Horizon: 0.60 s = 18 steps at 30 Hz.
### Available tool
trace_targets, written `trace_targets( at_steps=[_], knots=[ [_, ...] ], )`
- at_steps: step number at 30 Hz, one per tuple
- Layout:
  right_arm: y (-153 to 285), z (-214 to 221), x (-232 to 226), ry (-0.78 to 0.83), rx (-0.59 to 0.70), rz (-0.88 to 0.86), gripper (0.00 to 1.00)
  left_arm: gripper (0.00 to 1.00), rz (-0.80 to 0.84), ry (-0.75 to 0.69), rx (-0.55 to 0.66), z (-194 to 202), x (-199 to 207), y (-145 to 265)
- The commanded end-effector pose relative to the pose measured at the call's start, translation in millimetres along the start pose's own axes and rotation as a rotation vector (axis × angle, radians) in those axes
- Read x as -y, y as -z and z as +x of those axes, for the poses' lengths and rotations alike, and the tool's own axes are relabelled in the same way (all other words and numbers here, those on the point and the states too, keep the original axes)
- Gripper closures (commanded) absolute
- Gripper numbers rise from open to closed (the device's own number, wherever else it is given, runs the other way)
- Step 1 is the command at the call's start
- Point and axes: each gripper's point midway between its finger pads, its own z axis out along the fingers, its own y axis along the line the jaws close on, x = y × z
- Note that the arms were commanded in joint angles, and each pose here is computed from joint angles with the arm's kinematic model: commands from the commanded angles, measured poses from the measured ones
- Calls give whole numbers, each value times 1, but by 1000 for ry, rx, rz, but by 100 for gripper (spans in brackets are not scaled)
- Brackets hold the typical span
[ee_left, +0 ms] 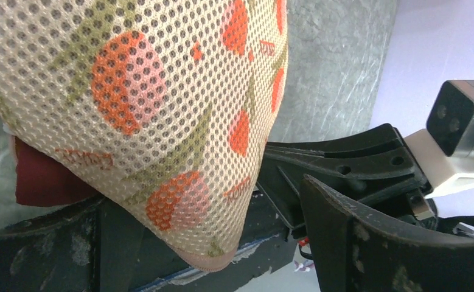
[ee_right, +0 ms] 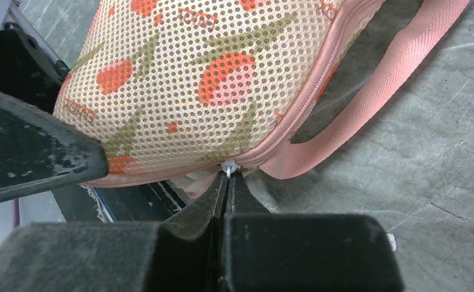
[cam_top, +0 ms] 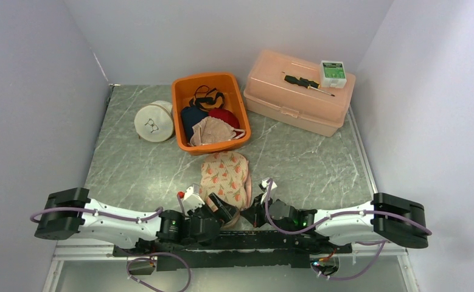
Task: Unzip the laundry bag and remove the bra
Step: Unzip the laundry bag at the center of the board.
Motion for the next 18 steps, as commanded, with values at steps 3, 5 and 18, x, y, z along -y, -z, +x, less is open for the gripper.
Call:
trace_targets(
  at_steps=[3, 5, 18],
  knots=[
    [0, -12, -9, 2, 51, -32, 100, 5, -38, 57, -9, -5, 1, 29],
    [0, -14, -12, 1, 55, -41, 100, 5, -36, 75, -7, -5, 1, 39],
    [-11, -16, -47, 31, 32, -173, 100, 5, 68, 146, 74, 9, 19, 38]
  ],
)
